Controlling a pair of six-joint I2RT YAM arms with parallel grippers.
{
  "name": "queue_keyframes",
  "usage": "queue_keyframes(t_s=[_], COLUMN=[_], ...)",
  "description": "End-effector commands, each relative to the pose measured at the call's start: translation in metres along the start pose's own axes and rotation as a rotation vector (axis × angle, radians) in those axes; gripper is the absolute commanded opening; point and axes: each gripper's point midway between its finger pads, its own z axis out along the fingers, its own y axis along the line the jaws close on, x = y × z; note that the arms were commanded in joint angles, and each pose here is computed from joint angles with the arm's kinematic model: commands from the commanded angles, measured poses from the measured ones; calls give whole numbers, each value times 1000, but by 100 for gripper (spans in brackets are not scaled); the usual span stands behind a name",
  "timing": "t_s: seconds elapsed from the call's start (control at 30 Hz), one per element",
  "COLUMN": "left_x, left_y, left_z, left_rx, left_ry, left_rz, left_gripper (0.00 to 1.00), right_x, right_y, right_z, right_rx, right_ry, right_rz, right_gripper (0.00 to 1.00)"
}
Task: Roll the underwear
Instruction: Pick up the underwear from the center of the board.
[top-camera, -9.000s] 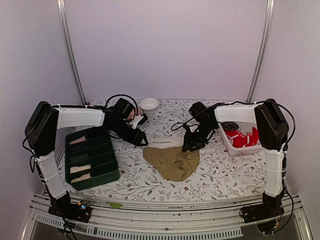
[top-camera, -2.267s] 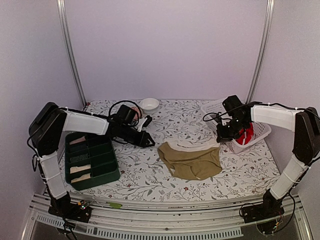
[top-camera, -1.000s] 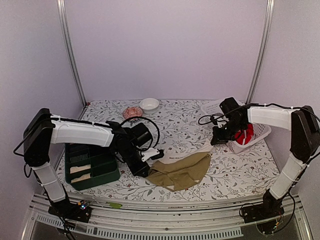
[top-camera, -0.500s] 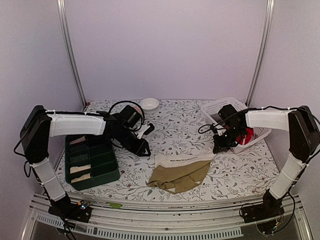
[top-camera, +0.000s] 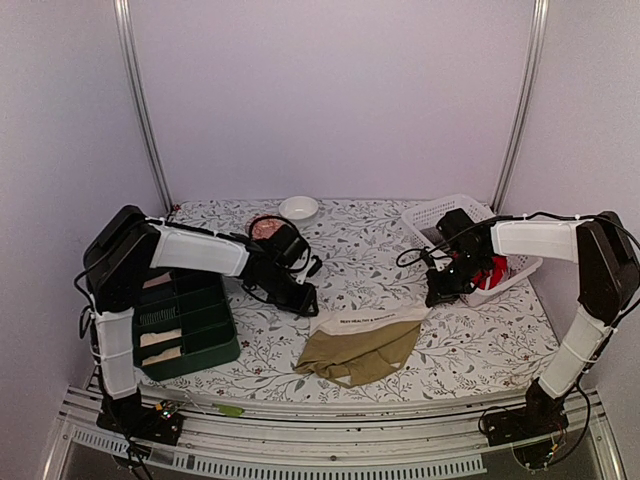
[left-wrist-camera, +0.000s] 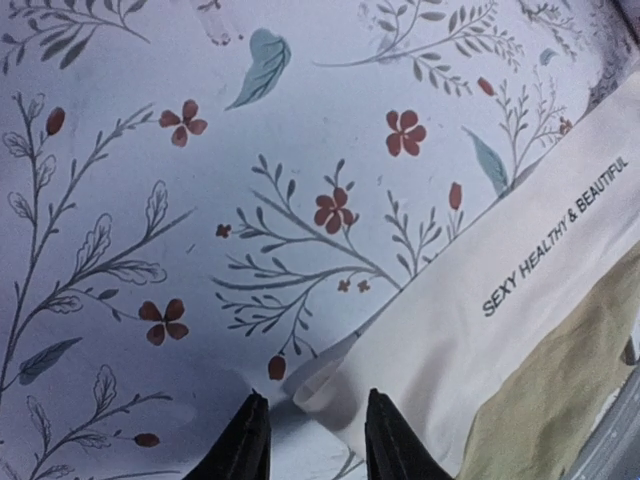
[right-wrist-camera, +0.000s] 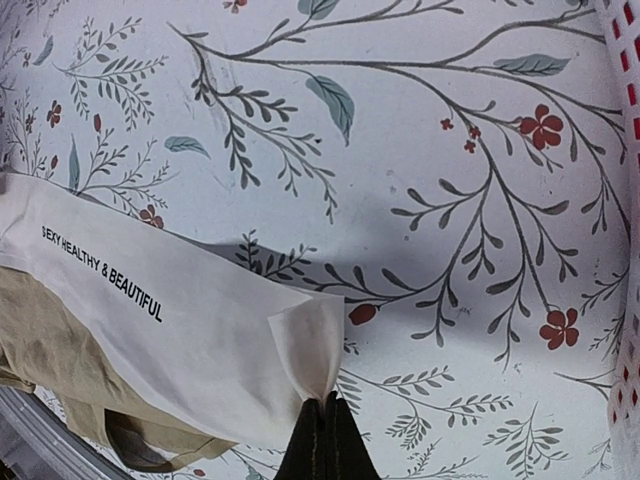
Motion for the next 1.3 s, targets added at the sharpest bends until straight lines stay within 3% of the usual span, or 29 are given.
queue_keyframes(t_s=[0.0,0.17,0.27,0.33,0.37,0.5,0.67,0.83,0.97,1.1,1.27], left_x=[-2,12,24,25,20,-32,-119,-161,-167,-147,-102], left_y=[-12,-6,-3,-1,-1,1,-1,-11,-29,-38,-70], left_z=[13,31,38,35,29,-21,-131,-219,-270,-292,-320], left_rx=[-3,-93,-184,-226,-239,-265,-260,-269,-231,-192,-73], left_ry=[-4,53,110,110,90,-103,-435,-653,-787,-842,-905], left_rz=[16,39,100,123,122,105,111,176,230,256,336], left_gripper=[35,28,16,0,0,0,0,0,0,0,0], right_x=[-12,-18,-22,-27,-31,-53,-113,-151,-164,-152,-104], right_y=[6,7,9,10,12,25,45,65,76,88,122], right_z=[-6,-8,-9,-11,-14,-28,-89,-162,-222,-256,-265], right_rx=[-19,-22,-24,-31,-36,-82,-105,-128,-135,-185,-341], right_ry=[-41,-53,-61,-73,-87,-167,-401,-655,-843,-951,-949], right_rz=[-10,-12,-14,-17,-20,-33,-84,-141,-177,-227,-306], right_gripper=[0,0,0,0,0,0,0,0,0,0,0])
